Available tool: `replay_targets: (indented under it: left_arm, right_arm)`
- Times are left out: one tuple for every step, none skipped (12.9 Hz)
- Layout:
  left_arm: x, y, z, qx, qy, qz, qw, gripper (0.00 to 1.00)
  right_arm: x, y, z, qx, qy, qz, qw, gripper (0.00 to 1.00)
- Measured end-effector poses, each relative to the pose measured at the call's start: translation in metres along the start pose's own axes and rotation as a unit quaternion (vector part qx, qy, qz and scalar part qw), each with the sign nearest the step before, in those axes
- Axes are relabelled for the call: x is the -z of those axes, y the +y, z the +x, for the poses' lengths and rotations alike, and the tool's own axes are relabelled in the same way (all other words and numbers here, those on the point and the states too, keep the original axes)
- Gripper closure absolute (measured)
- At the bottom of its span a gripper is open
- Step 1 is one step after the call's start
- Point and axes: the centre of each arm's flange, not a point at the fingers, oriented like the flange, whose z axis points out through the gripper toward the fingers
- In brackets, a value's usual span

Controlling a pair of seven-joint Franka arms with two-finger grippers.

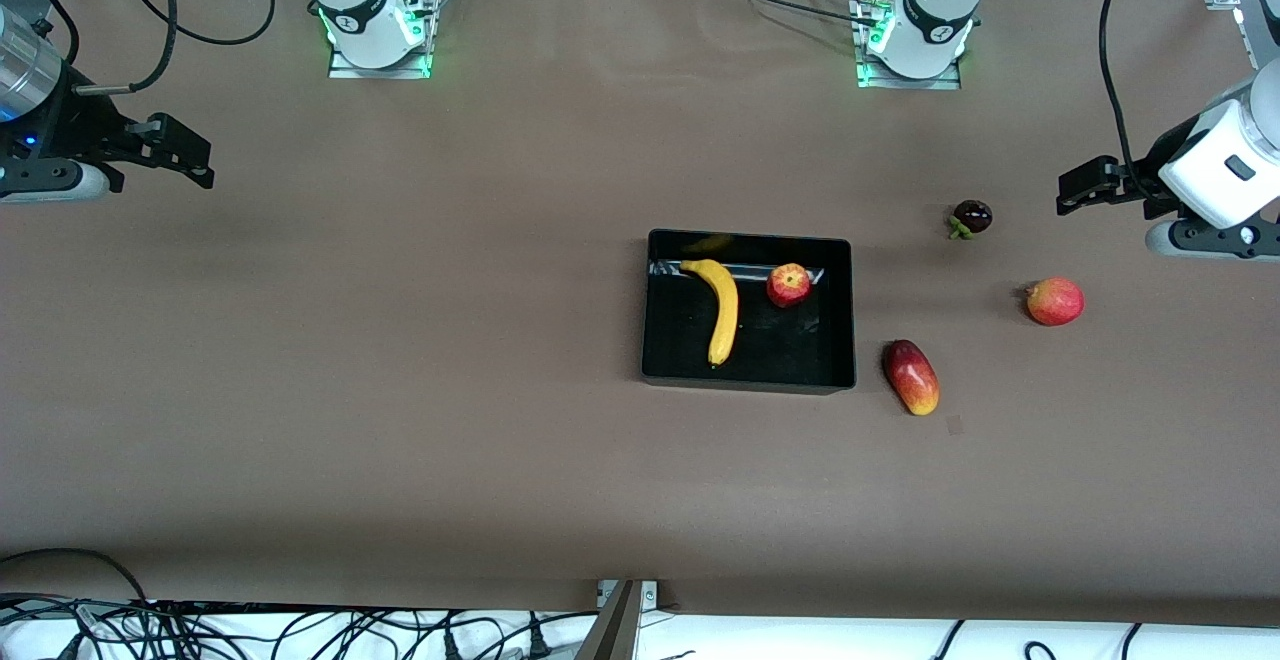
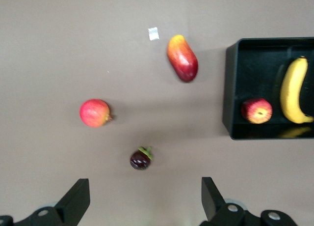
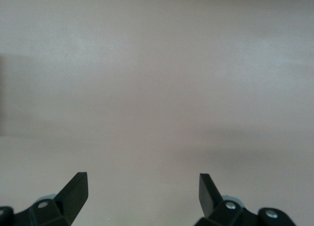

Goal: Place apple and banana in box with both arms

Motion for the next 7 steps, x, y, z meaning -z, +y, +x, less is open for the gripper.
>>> replay_targets:
  left_arm:
    - [-0.0064,0.0007,-0.0036,-0.001,0.012,0.002,1.000,0.00]
    - [-0.0107,0.0008,-0.0074,-0.001,0.017,0.002,1.000,0.00]
    - [-0.0124,0.0010,-0.0107,-0.002,0.019,0.003,1.000,0.00]
    - [-0.0128,0.0010,-0.0126,-0.002,0.020,0.003,1.000,0.00]
    - [-0.0125,0.0011,-0.0132,-0.002,0.020,0.003,1.000,0.00]
    - [-0.0125,0.0011,-0.0132,-0.003,0.021,0.003,1.000,0.00]
    - [-0.0127,0.0011,-0.0132,-0.003,0.021,0.003,1.000,0.00]
  right_arm:
    - [0.0000,0.0000,0.0000,0.000,0.000,0.000,1.000,0.00]
    - [0.0000,0.0000,0.0000,0.000,0.000,0.000,1.000,0.00]
    - [-0.0001,0.0000,0.0000,0.000,0.000,0.000,1.000,0.00]
    - [0.0000,0.0000,0.0000,0.000,0.000,0.000,1.000,0.00]
    - [0.0000,0.0000,0.0000,0.000,0.000,0.000,1.000,0.00]
    - [0.0000,0.0000,0.0000,0.000,0.000,0.000,1.000,0.00]
    - [0.0000,0.0000,0.0000,0.000,0.000,0.000,1.000,0.00]
